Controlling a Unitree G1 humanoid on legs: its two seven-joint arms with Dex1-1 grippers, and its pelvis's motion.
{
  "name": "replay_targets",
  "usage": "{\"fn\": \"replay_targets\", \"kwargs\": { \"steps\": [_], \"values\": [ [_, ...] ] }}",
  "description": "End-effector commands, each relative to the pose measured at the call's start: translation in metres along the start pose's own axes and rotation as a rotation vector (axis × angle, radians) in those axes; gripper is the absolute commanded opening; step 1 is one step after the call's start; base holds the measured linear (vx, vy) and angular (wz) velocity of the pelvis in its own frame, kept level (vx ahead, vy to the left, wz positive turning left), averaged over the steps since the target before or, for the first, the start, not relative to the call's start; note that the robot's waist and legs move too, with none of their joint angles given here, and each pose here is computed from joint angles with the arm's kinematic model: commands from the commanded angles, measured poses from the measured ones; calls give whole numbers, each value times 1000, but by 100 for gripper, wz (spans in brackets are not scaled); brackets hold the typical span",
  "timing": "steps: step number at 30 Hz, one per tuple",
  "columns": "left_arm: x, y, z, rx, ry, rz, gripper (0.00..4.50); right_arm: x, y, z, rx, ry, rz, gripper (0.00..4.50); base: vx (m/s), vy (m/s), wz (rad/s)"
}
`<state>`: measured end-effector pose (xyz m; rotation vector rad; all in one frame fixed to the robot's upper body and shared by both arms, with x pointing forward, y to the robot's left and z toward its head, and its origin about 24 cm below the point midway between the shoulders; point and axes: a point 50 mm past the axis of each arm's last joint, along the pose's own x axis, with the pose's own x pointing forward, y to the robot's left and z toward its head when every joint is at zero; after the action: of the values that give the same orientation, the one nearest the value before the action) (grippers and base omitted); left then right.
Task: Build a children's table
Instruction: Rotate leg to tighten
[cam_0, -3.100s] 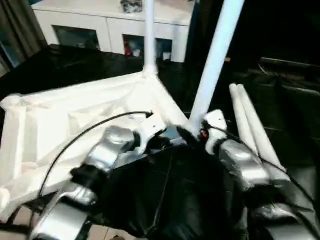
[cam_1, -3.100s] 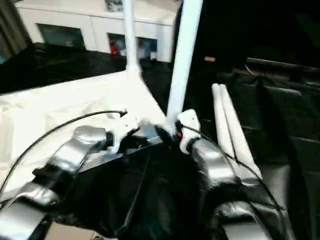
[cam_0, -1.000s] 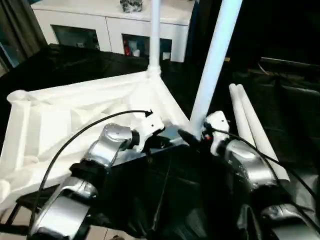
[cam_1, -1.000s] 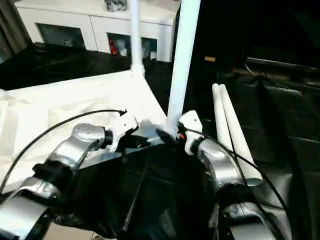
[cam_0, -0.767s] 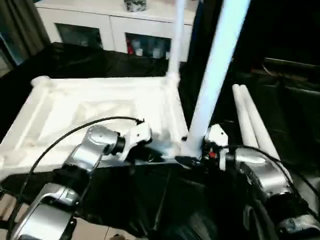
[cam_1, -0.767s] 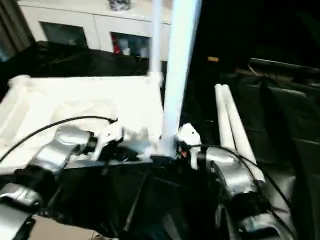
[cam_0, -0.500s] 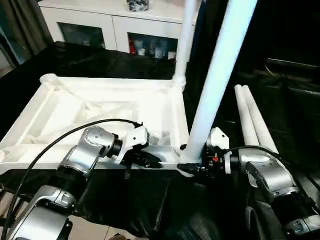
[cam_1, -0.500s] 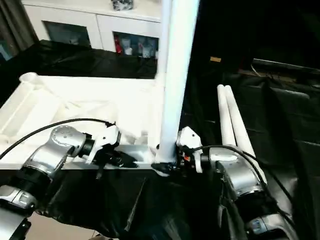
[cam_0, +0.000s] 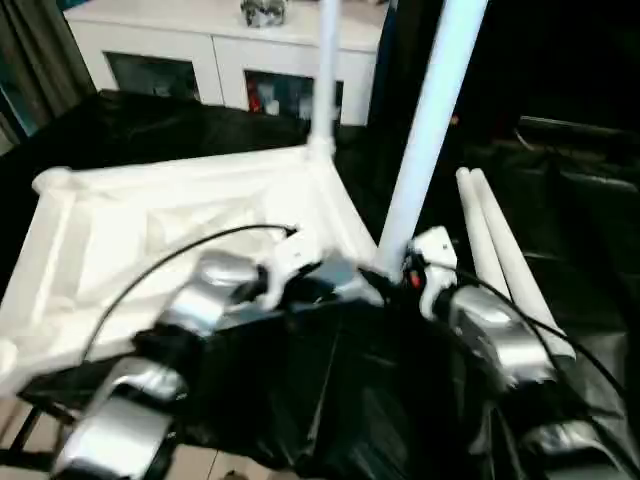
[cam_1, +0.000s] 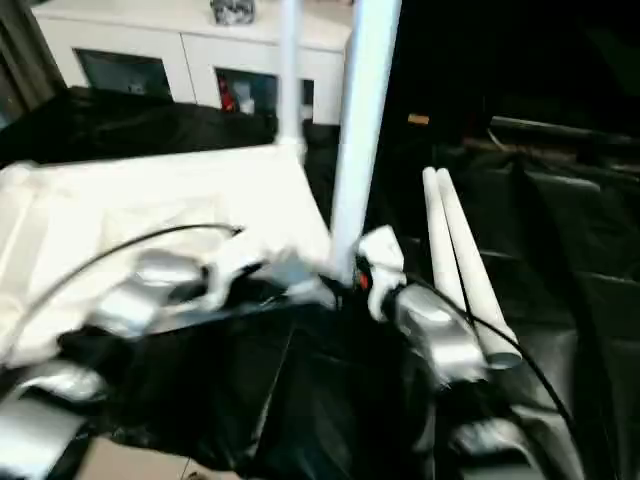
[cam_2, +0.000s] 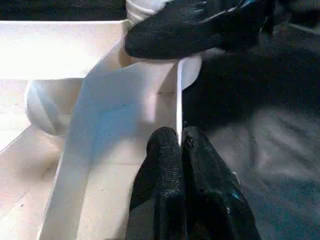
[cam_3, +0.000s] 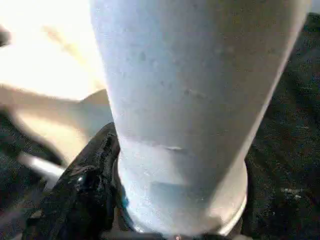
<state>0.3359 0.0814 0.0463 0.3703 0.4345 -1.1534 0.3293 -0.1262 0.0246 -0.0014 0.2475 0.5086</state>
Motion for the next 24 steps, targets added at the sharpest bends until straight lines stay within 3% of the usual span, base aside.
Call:
{"fn": "replay_targets", "kwargs": {
  "steps": [1, 7, 10, 16, 19, 24],
  "values": [
    [21, -13, 4, -15, 4, -5, 0, 8, 11, -12, 8, 68, -45, 277, 0, 0, 0],
    [35, -21, 14, -41, -22, 29, 0, 21, 30, -1, -16, -4, -38, 277, 0, 0, 0],
    [34, -21, 13, -40, -32, 17, 0, 21, 31, 4, -3, -48, 8, 346, 0, 0, 0],
    [22, -21, 7, -14, -67, -69, 0, 11, 22, 8, -83, -76, 102, 394, 0, 0, 0],
    [8, -23, 1, 7, -96, -171, 0, 0, 7, 13, -160, -88, 163, 421, 0, 0, 0],
    [-7, -21, -6, 33, -79, -234, 0, -16, 2, 14, -213, -72, 359, 421, 0, 0, 0]
  ]
}}
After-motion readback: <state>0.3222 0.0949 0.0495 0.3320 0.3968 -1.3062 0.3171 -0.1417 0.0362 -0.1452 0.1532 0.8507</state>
